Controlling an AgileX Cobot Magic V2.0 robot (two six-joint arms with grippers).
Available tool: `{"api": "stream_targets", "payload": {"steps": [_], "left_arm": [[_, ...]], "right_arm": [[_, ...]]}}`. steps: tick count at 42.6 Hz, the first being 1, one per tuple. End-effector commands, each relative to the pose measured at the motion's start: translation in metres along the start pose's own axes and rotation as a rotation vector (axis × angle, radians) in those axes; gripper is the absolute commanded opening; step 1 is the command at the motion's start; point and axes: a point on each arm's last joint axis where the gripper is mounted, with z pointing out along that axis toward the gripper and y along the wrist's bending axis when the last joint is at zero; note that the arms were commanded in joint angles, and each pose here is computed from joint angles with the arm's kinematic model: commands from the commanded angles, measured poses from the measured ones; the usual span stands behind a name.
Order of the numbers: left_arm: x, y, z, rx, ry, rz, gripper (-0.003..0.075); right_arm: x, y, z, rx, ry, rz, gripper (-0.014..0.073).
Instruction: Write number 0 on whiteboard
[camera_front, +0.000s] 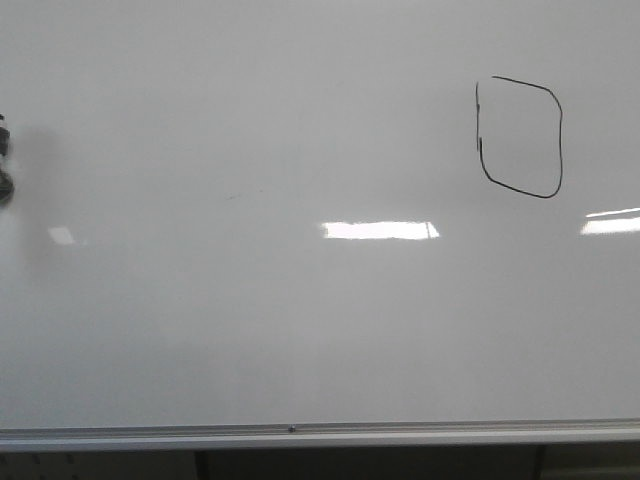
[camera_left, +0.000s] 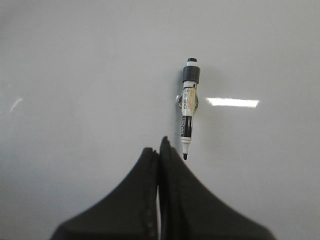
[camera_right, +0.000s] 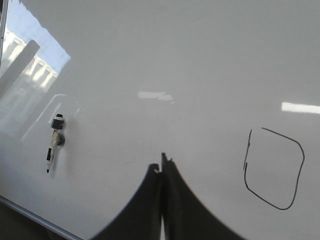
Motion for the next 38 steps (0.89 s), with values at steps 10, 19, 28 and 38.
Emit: {"api": "stream_targets", "payload": {"steps": [10,19,28,38], "left_arm": [[0.000,0.000,0.000,0.004,-0.073,-0.019,-0.0020],[0.000,0.000,0.000,0.004,-0.073,-0.019,-0.0020],[0.000,0.000,0.000,0.004,-0.073,-0.019,-0.0020],[0.000,0.000,0.000,0.004,-0.073,-0.019,-0.0020]], "right_arm": [[-0.011,-0.003,0.000,0.038,-0.063,0.009,-0.0069],[0.002,-0.011,-0.007,0.121,-0.088,-0.028,-0.0069],[0.042,-0.025,-0.028,0.290,-0.083,-0.038,-0.0069],[0.101,-0.043,-0.042,0.484,-0.027,-0.065,-0.0069]]}}
